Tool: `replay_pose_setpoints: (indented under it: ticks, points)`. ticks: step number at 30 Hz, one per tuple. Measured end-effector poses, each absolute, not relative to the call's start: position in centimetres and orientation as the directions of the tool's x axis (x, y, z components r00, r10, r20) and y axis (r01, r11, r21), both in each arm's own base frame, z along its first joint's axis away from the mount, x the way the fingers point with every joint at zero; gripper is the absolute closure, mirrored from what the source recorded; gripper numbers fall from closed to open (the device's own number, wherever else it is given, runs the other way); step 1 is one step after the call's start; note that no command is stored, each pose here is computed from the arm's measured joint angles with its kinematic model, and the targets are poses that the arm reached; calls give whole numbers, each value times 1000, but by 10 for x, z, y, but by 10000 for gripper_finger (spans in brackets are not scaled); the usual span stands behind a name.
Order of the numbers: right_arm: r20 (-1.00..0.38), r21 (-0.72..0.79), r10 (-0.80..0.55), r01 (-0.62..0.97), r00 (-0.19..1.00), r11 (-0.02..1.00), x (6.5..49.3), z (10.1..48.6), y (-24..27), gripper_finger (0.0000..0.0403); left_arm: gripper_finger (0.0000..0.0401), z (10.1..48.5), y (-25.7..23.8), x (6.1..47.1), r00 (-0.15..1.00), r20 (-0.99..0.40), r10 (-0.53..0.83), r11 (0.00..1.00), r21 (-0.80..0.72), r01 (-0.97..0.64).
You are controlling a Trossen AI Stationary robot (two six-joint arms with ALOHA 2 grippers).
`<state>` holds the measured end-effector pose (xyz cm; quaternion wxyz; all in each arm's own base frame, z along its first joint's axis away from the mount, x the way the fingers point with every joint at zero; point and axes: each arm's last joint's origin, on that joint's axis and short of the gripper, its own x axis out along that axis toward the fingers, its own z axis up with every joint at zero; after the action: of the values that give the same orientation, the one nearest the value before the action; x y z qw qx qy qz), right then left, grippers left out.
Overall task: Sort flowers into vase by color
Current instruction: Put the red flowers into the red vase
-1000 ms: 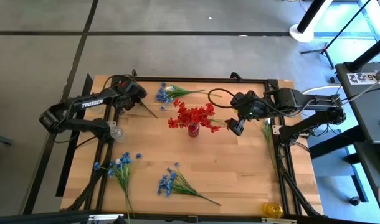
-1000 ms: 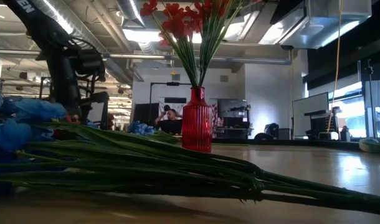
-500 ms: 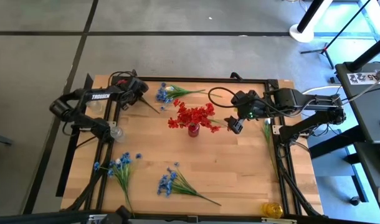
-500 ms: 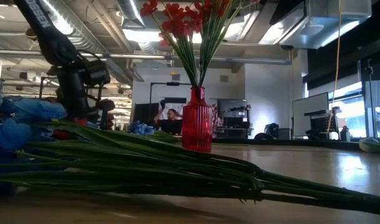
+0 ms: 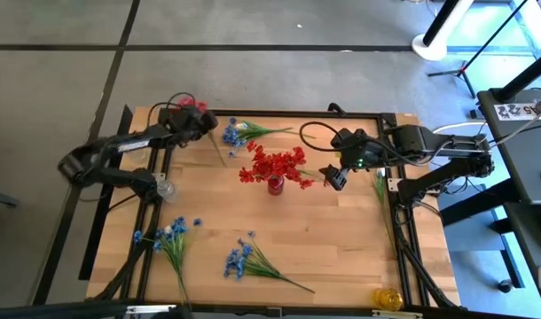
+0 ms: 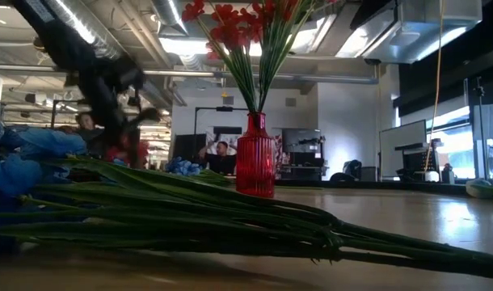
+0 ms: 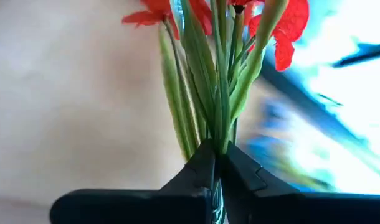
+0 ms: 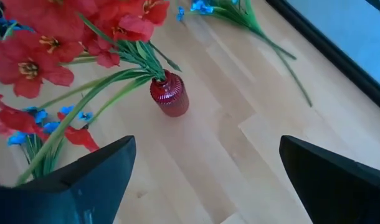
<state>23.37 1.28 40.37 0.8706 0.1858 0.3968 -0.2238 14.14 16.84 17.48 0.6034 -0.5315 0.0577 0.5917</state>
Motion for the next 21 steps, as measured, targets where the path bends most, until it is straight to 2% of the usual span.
replay_pose_setpoints:
  ticks: [5,9,11,16,21]
  points:
    - [-718,89,-326,545,615,834,221,414,9,8,398,242,127,157,510,-445,736,107,-667,-737]
    - [-646,69,-388,557,657,827,208,426,6,8,399,278,78,155,702,-265,661,392,-675,-624]
    - [-619,90,-386,550,685,831,202,432,5,8,399,291,54,150,775,-180,606,503,-668,-549]
    - [-576,146,-349,513,739,846,193,441,6,8,400,314,5,141,913,6,407,682,-667,-300]
    - [-491,69,-359,447,793,892,190,451,5,8,400,332,-38,144,955,187,229,796,-600,-74]
